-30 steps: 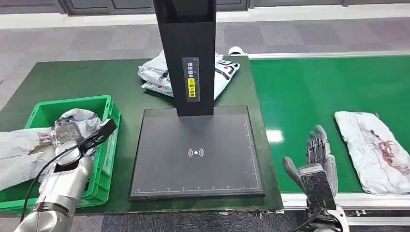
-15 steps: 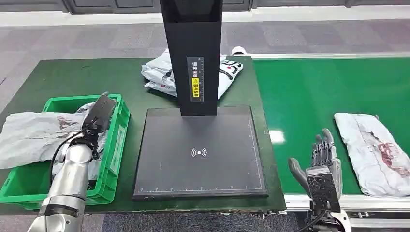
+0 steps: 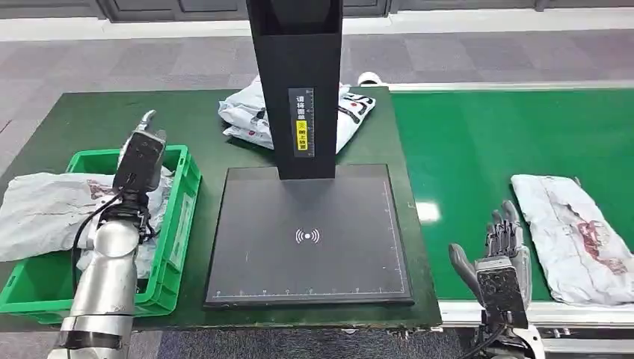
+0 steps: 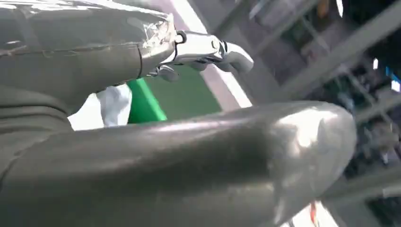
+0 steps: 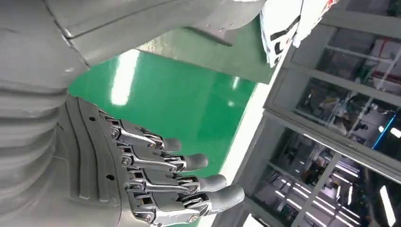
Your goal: Moved the parcel from conveyor to table for the left to box.
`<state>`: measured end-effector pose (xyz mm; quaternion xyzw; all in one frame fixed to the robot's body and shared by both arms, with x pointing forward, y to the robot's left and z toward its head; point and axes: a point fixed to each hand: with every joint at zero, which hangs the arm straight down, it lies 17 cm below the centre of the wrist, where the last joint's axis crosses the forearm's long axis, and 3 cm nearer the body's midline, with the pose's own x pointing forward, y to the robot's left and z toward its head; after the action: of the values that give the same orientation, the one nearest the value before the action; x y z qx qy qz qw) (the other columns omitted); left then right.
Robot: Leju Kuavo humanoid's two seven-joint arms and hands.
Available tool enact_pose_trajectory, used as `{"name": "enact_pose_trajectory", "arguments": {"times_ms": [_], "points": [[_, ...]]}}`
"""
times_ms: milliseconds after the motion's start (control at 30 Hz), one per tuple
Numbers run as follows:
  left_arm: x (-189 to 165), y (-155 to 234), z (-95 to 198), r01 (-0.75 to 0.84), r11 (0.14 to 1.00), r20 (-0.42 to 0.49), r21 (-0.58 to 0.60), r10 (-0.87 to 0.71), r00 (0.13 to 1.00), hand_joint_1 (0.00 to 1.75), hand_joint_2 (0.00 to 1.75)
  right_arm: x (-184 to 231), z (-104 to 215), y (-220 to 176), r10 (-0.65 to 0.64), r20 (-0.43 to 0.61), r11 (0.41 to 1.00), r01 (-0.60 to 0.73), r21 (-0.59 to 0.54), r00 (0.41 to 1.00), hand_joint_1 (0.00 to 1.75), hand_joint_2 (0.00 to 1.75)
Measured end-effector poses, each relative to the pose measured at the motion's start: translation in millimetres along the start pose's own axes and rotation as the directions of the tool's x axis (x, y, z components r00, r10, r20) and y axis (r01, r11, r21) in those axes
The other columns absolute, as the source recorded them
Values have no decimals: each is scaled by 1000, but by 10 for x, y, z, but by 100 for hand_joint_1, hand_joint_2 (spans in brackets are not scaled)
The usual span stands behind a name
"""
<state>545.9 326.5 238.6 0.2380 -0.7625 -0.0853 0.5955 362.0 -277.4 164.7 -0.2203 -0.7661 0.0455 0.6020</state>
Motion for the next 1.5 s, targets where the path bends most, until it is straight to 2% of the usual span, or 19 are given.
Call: {"name": "enact_pose_trajectory", "arguments": {"times_ms": [100, 167, 433, 467, 600, 667, 733, 833, 1000, 1200, 1500], "points": [[245, 319, -5, 87, 980, 80, 179, -103, 991, 0, 0, -23, -4, -7, 29, -8, 1000, -29, 0, 1000, 0, 175], [442, 397, 49, 79, 970, 135, 229, -112, 984, 0, 0, -60, -37, -15, 62, -17, 998, -62, -1, 998, 0, 175], [723, 345, 184, 51, 969, 200, 243, -101, 974, 0, 0, -141, -89, 1, 92, -21, 996, -92, 10, 996, 0, 175], [741, 344, 195, 38, 970, 209, 241, -91, 974, 0, 175, -159, -90, 2, 103, -26, 995, -103, 12, 994, 0, 175], [845, 172, 381, -135, 978, 274, 157, 88, 958, 0, 175, -437, -167, -95, 271, -111, 963, -270, 20, 956, 0, 175], [881, -84, 561, -249, 967, 274, 62, 223, 936, 0, 175, -676, -274, -285, 383, -174, 922, -386, 14, 907, 0, 175], [914, -388, 745, -357, 933, 251, -33, 354, 901, 0, 175, -1004, -413, -620, 492, -248, 862, -507, 4, 834, 0, 175], [961, -706, 923, -456, 883, 211, -110, 469, 858, 0, 175, -1419, -593, -1151, 603, -320, 773, -634, 9, 731, 0, 175], [953, -978, 1089, -499, 853, 167, -156, 520, 837, 0, 175, -1818, -658, -1701, 646, -414, 711, -703, 22, 641, 0, 175], [915, -1099, 1191, -519, 838, 134, -172, 541, 830, 0, 175, -2016, -638, -2008, 660, -474, 676, -736, 37, 582, 0, 175], [827, -1332, 1386, -560, 801, 71, -209, 584, 809, 0, 175, -2406, -642, -2614, 766, -550, 488, -859, 158, 334, 0, 175]]}}
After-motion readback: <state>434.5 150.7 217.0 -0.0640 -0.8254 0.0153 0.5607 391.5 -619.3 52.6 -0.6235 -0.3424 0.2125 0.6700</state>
